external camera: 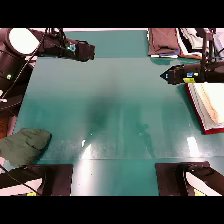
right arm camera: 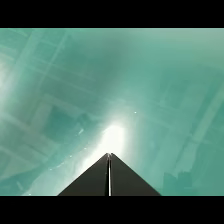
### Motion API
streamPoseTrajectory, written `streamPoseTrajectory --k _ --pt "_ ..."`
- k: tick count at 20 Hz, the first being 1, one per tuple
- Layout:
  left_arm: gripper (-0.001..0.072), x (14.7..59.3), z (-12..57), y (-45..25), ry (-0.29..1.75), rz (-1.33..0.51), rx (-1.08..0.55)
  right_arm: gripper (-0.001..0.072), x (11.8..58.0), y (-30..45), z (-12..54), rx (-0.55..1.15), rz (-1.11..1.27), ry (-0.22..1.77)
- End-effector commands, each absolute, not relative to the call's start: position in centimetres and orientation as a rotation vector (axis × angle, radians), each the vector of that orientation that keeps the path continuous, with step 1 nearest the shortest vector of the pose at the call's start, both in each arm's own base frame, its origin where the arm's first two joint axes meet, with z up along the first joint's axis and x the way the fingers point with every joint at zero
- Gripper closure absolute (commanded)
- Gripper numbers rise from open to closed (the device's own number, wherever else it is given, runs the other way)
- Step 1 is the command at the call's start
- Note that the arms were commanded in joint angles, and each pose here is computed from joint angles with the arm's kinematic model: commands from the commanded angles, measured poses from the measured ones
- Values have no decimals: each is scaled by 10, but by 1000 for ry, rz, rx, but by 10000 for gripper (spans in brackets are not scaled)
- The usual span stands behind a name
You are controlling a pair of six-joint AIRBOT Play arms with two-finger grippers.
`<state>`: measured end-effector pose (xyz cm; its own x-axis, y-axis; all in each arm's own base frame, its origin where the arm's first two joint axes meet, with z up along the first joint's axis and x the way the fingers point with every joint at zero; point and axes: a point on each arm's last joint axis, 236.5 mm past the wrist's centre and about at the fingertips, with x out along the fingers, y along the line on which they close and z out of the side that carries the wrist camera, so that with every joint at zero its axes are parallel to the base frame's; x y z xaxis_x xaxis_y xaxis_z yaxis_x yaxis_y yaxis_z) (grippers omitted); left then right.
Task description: Fold the shirts.
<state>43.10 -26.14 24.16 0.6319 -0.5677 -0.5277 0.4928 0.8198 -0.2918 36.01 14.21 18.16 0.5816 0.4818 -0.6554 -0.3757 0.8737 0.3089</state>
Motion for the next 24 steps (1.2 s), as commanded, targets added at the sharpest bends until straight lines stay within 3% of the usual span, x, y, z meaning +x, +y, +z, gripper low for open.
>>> streamPoseTrajectory --k 1,14,18,23,24 --pt "679 431 241 -262 647 -608 -123 689 361 143 183 144 502 799" --pt "680 441 271 -259 546 -599 -194 689 361 142 183 143 501 799" --pt "680 404 239 -174 710 -430 -64 689 361 142 183 142 501 802" --pt "678 320 153 -41 930 -75 -59 689 361 142 183 142 501 801" --pt "603 300 131 -18 1003 -4 -30 689 361 142 183 142 501 801"
